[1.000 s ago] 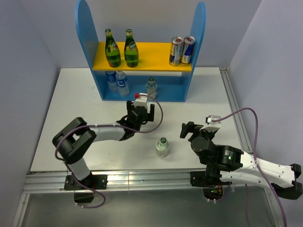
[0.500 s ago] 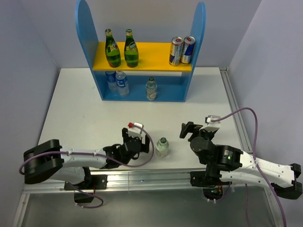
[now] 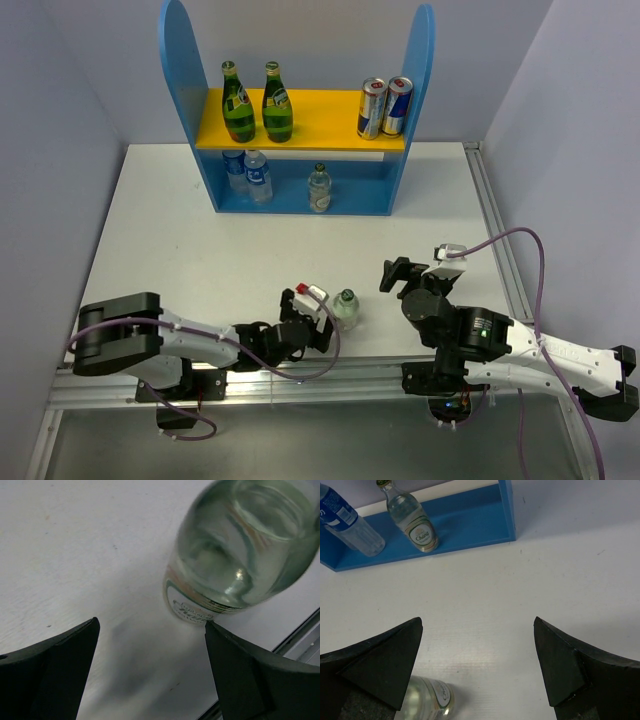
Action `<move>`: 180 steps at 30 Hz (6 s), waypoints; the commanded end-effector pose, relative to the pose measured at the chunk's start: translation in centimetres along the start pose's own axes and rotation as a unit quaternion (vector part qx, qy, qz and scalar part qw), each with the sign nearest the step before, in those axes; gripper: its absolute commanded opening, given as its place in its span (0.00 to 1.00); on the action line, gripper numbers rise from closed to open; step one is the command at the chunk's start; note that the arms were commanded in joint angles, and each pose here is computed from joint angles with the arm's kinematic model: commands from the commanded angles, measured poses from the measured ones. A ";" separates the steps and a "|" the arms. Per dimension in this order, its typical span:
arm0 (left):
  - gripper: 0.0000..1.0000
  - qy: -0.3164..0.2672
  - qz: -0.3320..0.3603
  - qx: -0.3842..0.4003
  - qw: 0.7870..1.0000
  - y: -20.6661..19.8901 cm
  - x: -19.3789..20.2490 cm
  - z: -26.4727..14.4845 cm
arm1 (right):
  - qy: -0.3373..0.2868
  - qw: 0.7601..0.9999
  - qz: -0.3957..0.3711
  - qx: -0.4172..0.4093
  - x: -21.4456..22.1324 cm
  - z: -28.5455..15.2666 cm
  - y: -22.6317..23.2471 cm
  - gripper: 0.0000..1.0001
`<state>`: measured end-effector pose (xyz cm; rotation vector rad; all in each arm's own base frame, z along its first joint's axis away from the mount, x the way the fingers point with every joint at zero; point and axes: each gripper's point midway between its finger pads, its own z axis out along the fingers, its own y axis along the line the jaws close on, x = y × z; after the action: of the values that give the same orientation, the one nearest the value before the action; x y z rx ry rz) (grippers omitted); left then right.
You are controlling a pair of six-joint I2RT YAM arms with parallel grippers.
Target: Place and organize the beverage onto the shelf
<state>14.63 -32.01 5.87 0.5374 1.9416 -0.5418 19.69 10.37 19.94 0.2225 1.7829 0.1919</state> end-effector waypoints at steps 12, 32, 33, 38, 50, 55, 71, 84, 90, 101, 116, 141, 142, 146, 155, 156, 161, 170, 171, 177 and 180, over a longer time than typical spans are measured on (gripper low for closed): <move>0.93 -0.051 -0.007 0.068 0.996 -8.1 -3.8 5.1 | -0.017 0.999 0.030 0.003 -1.4 -0.2 -0.1 0.99; 0.00 -0.082 -0.023 -0.074 0.994 -1.9 -7.8 14.0 | -0.019 0.999 0.042 -0.003 -1.6 -0.4 -0.3 0.99; 0.00 -0.093 -0.030 -0.078 0.992 -1.7 -9.4 14.6 | -0.018 0.999 0.041 -0.003 -1.6 -0.4 -0.3 0.99; 0.00 -0.116 -0.033 -0.116 0.986 2.4 -13.7 17.1 | -0.018 0.999 0.045 -0.007 -1.6 -0.5 -0.3 0.99; 0.00 -0.162 -0.048 -0.133 0.977 7.1 -21.4 21.5 | -0.016 0.998 0.051 -0.020 -1.7 -0.6 0.0 0.99; 0.00 -0.168 -0.060 -0.145 0.973 9.1 -22.7 23.3 | -0.017 0.998 0.057 -0.024 -1.8 -0.7 0.0 0.99; 0.00 -0.186 -0.076 -0.137 0.970 12.3 -24.3 26.0 | -0.015 0.998 0.056 -0.030 -1.7 -0.7 0.3 0.99; 0.00 -0.209 -0.085 -0.139 0.964 12.3 -25.7 25.7 | -0.016 0.998 0.057 -0.028 -1.8 -0.7 0.2 0.99; 0.00 -0.230 -0.093 -0.141 0.959 12.4 -26.5 24.7 | -0.015 0.998 0.057 -0.030 -1.7 -0.7 0.3 0.99; 0.00 -0.246 -0.097 -0.175 0.948 13.7 -26.2 26.1 | -0.016 0.998 0.058 -0.029 -1.7 -0.7 0.3 0.99; 0.16 -0.223 -0.110 -0.197 0.948 14.8 -25.6 29.2 | -0.015 0.998 0.055 -0.032 -1.6 -0.7 0.5 0.99; 0.84 -0.180 -0.105 -0.182 0.961 13.0 -22.4 27.5 | -0.014 0.998 0.054 -0.028 -1.5 -0.6 0.4 0.99; 0.84 -0.177 -0.104 -0.180 0.962 12.6 -22.2 27.4 | -0.014 0.998 0.054 -0.028 -1.6 -0.6 0.4 0.99; 0.83 -0.171 -0.101 -0.182 0.963 11.9 -21.2 26.4 | -0.013 0.998 0.053 -0.028 -1.5 -0.6 0.4 0.99; 0.83 -0.160 -0.107 -0.196 0.961 11.8 -19.2 24.3 | -0.011 0.998 0.048 -0.024 -1.3 -0.5 0.4 0.99; 0.83 -0.160 -0.108 -0.197 0.961 11.8 -19.2 24.1 | -0.011 0.999 0.047 -0.023 -1.3 -0.5 0.4 0.99; 0.83 -0.152 -0.108 -0.209 0.960 12.4 -18.6 23.3 | -0.009 0.999 0.042 -0.021 -1.2 -0.5 0.4 0.99; 0.77 -0.127 -0.110 -0.210 0.963 12.0 -15.9 17.3 | -0.010 0.999 0.037 -0.015 -1.1 -0.4 0.4 0.99; 0.77 -0.119 -0.107 -0.204 0.966 11.3 -15.4 16.5 | -0.011 0.999 0.037 -0.014 -1.2 -0.3 0.4 0.99; 0.81 -0.034 -0.064 -0.211 0.975 8.0 -13.0 8.7 | -0.010 0.999 0.029 -0.019 -1.1 -0.3 0.7 0.99; 0.88 0.013 -0.050 -0.231 0.972 6.8 -12.9 3.7 | -0.010 0.999 0.030 -0.027 -1.3 -0.3 1.2 0.99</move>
<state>29.71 -33.51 14.04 0.1543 1.9579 -0.2563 19.52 10.82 20.54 0.2207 1.7757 0.2582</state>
